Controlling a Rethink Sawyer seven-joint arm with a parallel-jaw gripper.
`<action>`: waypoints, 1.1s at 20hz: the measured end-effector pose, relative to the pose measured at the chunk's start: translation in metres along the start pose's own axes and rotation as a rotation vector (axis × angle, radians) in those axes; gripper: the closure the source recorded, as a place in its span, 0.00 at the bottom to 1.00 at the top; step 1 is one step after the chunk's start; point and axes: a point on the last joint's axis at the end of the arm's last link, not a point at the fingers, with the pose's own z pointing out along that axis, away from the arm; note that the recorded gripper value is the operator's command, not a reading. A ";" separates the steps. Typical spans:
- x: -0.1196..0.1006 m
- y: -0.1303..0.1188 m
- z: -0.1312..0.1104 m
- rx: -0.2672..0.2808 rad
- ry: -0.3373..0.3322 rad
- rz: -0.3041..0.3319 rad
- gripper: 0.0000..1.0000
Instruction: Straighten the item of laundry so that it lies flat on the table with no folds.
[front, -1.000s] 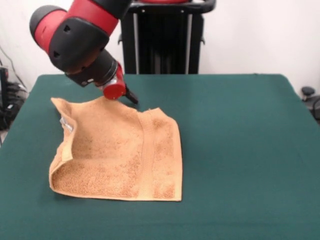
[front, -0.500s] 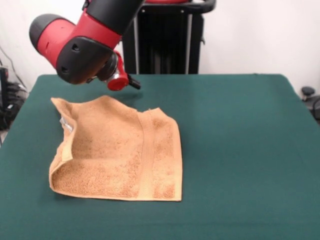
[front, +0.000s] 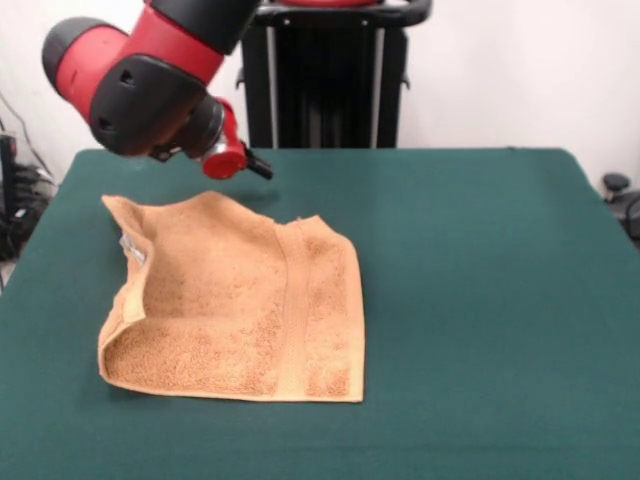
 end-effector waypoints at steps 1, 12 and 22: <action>0.000 0.000 -0.004 0.015 -0.002 0.001 1.00; -0.004 -0.012 -0.044 0.234 -0.057 -0.003 1.00; -0.005 -0.021 -0.053 0.322 -0.100 -0.010 1.00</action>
